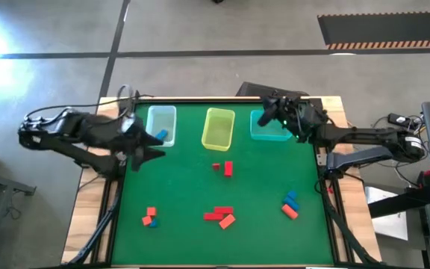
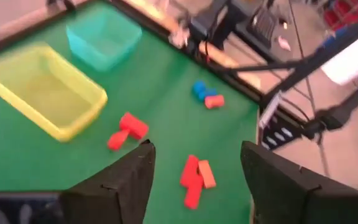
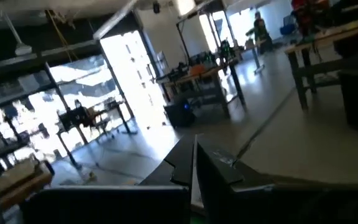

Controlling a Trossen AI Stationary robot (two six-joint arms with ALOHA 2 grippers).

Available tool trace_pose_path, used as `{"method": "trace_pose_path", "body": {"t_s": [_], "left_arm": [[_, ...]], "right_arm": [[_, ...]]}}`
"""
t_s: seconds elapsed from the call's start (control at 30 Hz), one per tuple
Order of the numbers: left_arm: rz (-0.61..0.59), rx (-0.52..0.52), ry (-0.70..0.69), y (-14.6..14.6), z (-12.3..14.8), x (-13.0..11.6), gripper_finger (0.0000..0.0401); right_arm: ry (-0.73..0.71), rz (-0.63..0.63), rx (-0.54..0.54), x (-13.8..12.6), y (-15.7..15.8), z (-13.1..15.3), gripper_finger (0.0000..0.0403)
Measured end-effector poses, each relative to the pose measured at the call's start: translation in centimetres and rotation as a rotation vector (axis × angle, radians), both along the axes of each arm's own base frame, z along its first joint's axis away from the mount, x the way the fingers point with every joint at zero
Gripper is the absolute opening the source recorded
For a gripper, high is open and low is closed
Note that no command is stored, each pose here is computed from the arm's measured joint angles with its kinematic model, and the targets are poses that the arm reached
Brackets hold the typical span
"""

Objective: Sort & place blocks by color
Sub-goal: Put the red block into the blue bin

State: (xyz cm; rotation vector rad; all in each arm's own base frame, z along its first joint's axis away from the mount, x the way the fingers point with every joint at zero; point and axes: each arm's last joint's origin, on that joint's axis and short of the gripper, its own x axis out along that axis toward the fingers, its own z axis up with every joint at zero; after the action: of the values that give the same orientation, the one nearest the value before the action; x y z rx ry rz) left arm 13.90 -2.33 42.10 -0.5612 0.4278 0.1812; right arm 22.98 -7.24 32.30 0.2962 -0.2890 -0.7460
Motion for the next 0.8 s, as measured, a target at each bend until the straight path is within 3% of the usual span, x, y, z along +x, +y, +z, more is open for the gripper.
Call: {"method": "trace_pose_path", "body": {"t_s": [0.27,0.43,0.63,0.8], "left_arm": [[0.072,0.14,0.009,-0.9,-0.6,-0.3,0.0149],[0.041,0.21,0.118,-1.1,-3.3,1.2,0.0098],[0.014,0.216,0.297,-1.4,-8.6,2.5,0.0047],[0.077,0.199,0.452,-0.8,-13.7,3.3,0.0018]], "right_arm": [[0.045,-0.002,-0.046,2.7,-0.9,1.7,0.0009],[0.021,0.173,-0.019,3.4,-0.3,3.8,0.0009],[0.122,0.499,0.18,4.7,2.4,5.9,0.0009],[0.355,0.576,0.538,5.8,5.4,4.8,0.0009]]}}
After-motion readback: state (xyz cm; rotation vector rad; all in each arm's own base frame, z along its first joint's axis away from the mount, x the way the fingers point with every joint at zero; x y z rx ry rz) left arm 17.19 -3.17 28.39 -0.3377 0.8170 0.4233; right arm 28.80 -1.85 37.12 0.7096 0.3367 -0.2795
